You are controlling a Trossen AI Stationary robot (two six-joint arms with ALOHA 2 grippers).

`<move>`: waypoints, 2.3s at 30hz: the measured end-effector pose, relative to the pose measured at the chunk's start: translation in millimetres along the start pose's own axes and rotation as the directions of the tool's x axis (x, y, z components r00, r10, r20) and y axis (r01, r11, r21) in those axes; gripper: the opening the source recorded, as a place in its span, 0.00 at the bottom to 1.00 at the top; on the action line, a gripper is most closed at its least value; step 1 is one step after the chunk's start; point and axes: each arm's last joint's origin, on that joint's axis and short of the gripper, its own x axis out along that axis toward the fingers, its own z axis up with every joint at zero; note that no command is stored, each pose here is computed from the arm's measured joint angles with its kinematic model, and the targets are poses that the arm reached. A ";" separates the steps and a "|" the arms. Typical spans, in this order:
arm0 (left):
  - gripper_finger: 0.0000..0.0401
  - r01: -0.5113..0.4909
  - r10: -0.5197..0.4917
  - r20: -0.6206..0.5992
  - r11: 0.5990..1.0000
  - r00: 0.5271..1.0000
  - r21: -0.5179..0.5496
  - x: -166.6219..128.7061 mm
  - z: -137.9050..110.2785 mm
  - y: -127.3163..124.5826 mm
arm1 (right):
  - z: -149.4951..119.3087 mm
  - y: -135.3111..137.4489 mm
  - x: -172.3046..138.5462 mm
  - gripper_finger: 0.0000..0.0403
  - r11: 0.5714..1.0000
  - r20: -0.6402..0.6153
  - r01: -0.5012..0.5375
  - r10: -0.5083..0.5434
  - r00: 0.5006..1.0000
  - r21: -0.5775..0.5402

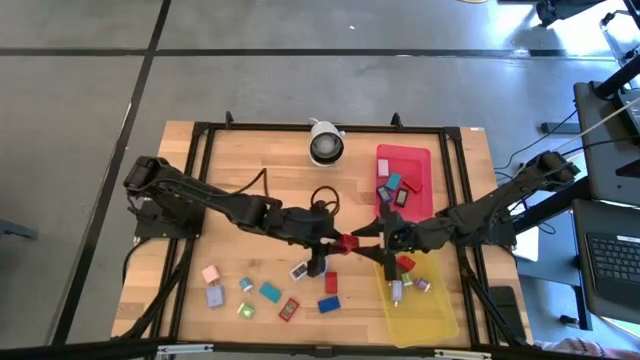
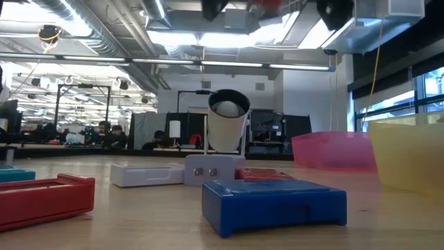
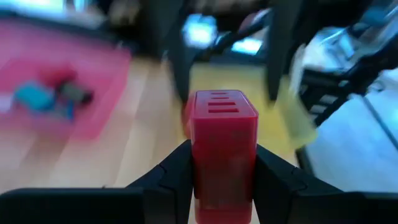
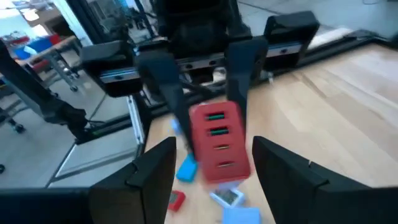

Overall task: Pick & Place Office items
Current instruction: Put the red charger adapter into the yellow bin

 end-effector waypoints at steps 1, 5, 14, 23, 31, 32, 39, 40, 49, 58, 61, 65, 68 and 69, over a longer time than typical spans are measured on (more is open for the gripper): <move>0.30 0.014 -0.014 0.041 1.000 0.999 0.012 -0.2 3.6 -2.3 | -0.2 0.2 2.5 0.53 1.000 0.007 -0.010 0.010 1.000 -0.010; 0.30 0.036 -0.038 0.083 0.999 0.996 0.033 -1.1 6.3 -8.1 | -1.9 -0.3 8.0 0.53 1.000 0.011 -0.019 0.019 1.000 -0.022; 0.31 -0.016 0.016 0.068 1.000 0.998 -0.003 -1.0 2.9 -7.4 | -3.2 -1.2 10.4 0.45 1.000 0.013 -0.007 0.008 1.000 -0.027; 0.34 -0.016 0.022 0.067 0.997 0.998 -0.080 -1.1 2.5 -7.5 | -2.9 0.2 10.4 0.30 0.997 0.003 -0.050 0.050 0.999 -0.067; 0.49 -0.009 0.017 0.057 0.990 0.998 -0.139 -0.8 2.4 -7.0 | -3.4 -1.0 7.4 0.30 0.998 -0.040 -0.067 0.067 0.997 0.001; 0.50 -0.006 0.014 0.054 0.989 0.998 -0.148 -0.6 2.4 -6.6 | -3.1 -1.8 5.4 0.30 0.998 -0.054 -0.062 0.062 0.997 0.011; 0.58 -0.029 0.036 0.041 0.988 0.999 -0.155 -1.0 1.8 -5.1 | -4.2 -8.8 -16.5 0.30 0.983 -0.238 -0.061 0.101 0.966 0.171; 0.59 -0.038 0.044 0.036 0.988 0.998 -0.153 -1.1 1.1 -4.9 | -6.2 -9.4 -19.1 0.30 0.971 -0.288 -0.065 0.132 0.948 0.232; 0.59 -0.161 0.146 -0.108 0.977 0.983 -0.140 -2.1 -14.2 2.8 | -42.8 10.5 -42.5 0.30 0.813 -0.694 0.056 0.456 0.557 0.580; 0.60 -0.232 0.193 -0.228 0.960 0.954 -0.159 -4.9 -26.5 7.5 | -91.4 9.3 -43.6 0.33 0.802 -0.903 0.435 0.286 0.320 0.408; 0.60 -0.260 0.210 -0.258 0.950 0.943 -0.175 -4.7 -30.3 8.9 | -103.5 9.2 -38.7 0.34 0.800 -0.925 0.474 0.260 0.278 0.368; 0.60 -0.312 0.245 -0.316 0.933 0.916 -0.181 -1.1 -39.3 11.7 | -114.1 7.3 -33.3 0.36 0.796 -0.941 0.509 0.227 0.250 0.327; 0.60 -0.342 0.264 -0.382 0.927 0.886 -0.153 -0.1 -48.3 13.1 | -116.2 7.0 -32.2 0.41 0.797 -0.944 0.513 0.222 0.245 0.320; 0.60 -0.337 0.253 -0.387 0.927 0.886 -0.164 1.4 -48.9 12.7 | -116.4 7.0 -32.1 0.43 0.798 -0.944 0.511 0.222 0.245 0.320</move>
